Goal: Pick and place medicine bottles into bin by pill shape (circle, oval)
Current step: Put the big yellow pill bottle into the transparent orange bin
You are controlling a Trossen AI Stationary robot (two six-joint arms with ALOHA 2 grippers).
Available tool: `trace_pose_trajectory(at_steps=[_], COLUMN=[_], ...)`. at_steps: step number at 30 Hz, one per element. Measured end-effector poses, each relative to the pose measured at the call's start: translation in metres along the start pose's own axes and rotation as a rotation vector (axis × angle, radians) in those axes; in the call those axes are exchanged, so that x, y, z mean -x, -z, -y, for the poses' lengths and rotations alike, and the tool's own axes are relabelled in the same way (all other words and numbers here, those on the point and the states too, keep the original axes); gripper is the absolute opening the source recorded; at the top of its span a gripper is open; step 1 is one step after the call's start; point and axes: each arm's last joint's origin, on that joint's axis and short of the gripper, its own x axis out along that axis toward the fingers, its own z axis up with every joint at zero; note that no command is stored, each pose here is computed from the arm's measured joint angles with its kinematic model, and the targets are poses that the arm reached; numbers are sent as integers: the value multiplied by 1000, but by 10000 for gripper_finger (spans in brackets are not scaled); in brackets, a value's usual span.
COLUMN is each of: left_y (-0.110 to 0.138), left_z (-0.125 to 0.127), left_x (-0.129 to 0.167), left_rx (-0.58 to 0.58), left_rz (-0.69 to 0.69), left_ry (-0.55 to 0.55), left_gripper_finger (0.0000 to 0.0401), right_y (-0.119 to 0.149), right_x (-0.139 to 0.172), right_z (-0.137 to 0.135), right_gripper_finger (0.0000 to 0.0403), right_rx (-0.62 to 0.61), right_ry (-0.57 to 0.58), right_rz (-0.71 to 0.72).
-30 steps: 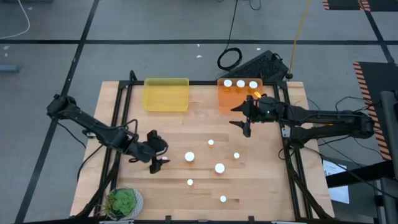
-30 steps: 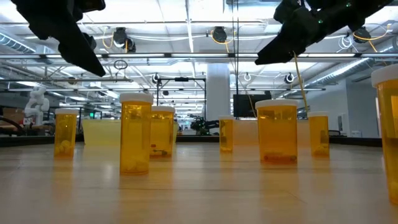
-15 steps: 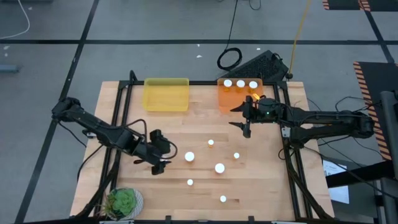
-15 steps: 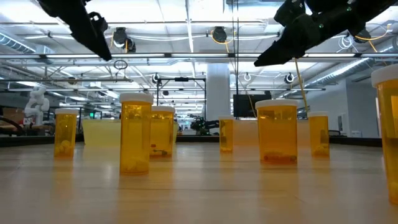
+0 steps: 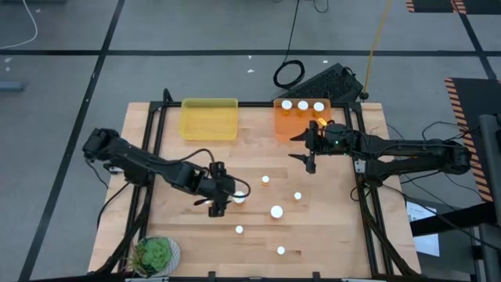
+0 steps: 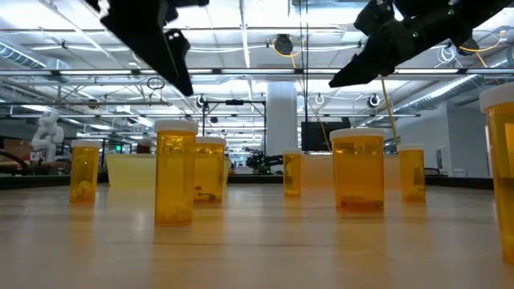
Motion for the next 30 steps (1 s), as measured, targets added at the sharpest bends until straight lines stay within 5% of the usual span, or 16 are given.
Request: trace_pose_trajectory(at_steps=[6,30], left_y=[9,65], left_z=[0,-10], left_x=[-25,-88], left_rx=[-18,57], left_rz=[-67,170], left_ry=[-19,98], left_gripper_finger=[346,346], right_y=[2,2], right_x=[0,0], right_z=[0,0], right_gripper_finger=[270,270], right_rx=[-1,-5], right_ry=[-3,-3], right_rz=[-18,-23])
